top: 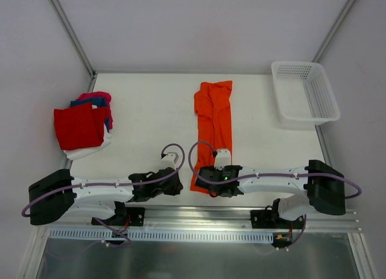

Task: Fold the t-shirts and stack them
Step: Fold the tshirt

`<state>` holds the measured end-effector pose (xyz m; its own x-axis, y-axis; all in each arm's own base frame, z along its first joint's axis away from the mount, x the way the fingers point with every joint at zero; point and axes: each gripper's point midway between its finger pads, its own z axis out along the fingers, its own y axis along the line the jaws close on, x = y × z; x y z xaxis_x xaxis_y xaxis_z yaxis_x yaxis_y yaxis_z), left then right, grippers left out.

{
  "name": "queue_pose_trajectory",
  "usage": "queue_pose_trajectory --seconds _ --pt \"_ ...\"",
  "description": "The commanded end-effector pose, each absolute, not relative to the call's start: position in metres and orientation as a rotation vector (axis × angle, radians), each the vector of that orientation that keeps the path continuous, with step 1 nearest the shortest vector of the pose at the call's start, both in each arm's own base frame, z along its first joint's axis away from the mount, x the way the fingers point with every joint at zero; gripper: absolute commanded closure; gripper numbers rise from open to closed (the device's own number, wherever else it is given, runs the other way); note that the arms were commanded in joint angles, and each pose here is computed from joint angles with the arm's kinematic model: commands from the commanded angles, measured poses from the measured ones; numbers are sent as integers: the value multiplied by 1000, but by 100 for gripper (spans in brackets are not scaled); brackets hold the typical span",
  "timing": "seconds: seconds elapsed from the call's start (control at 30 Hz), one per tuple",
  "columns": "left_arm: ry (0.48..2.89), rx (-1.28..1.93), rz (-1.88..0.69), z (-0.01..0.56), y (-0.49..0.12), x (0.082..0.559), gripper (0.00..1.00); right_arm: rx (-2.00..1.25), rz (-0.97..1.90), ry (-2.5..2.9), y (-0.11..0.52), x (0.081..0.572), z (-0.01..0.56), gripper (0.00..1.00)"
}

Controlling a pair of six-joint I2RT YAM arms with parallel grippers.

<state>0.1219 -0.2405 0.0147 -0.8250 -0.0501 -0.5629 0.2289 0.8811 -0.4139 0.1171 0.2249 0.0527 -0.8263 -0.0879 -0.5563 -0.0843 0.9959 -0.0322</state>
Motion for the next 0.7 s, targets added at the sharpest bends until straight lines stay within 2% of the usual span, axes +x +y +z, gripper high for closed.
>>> queue_pose_trajectory --seconds 0.0,0.33,0.67 --pt "2454 131 -626 15 -239 122 100 -110 -60 2578 219 111 42 62" --pt "2451 106 -622 10 -230 120 100 -67 -179 2549 192 109 48 63" --pt "2472 119 -610 8 -234 120 100 -21 -172 2529 176 107 52 63"
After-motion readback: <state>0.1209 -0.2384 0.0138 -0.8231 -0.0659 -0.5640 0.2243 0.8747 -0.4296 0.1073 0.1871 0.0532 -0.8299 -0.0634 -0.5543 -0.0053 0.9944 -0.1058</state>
